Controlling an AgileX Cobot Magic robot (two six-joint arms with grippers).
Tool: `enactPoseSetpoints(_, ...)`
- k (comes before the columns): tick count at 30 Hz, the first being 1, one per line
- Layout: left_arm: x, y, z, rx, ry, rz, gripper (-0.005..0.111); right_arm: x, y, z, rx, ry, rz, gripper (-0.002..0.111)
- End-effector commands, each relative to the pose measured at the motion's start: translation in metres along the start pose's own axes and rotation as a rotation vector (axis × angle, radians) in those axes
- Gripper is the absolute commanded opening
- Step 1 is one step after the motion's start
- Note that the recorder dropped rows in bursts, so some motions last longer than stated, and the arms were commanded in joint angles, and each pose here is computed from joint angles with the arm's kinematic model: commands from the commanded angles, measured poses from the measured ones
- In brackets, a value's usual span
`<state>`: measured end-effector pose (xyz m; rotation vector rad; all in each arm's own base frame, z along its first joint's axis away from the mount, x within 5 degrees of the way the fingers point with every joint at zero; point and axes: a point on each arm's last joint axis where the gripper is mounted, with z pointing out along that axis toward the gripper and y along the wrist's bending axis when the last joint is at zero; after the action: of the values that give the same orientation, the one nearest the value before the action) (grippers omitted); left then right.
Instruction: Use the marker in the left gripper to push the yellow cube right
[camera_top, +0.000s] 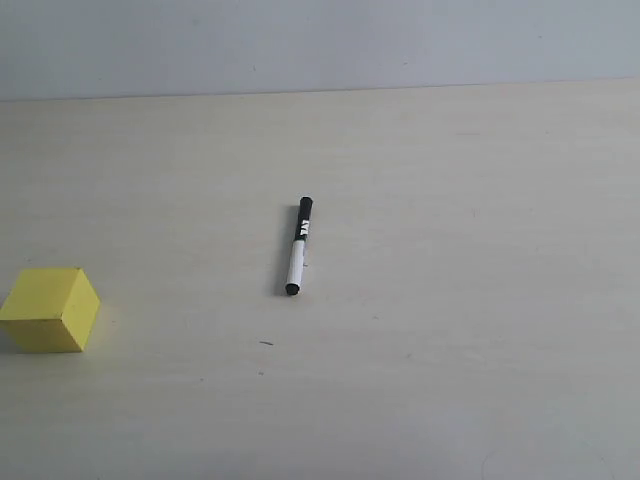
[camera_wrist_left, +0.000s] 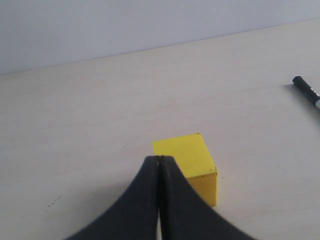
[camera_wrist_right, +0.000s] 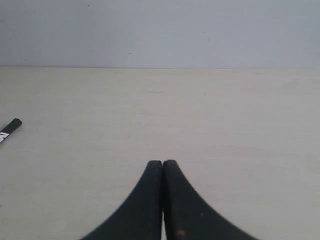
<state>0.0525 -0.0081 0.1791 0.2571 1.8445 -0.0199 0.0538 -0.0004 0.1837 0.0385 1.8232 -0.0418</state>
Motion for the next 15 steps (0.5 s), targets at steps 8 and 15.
enactPoseSetpoints(8, -0.001, 0.0, 0.0, -0.003, -0.007, -0.001, 0.0, 0.001, 0.0, 0.0, 0.006, -0.003, 0.003, 0.0)
enactPoseSetpoints(15, -0.014, 0.001, -0.002, -0.015, -0.154, -0.024, 0.0, 0.001, 0.0, 0.0, 0.006, -0.003, 0.003, 0.0)
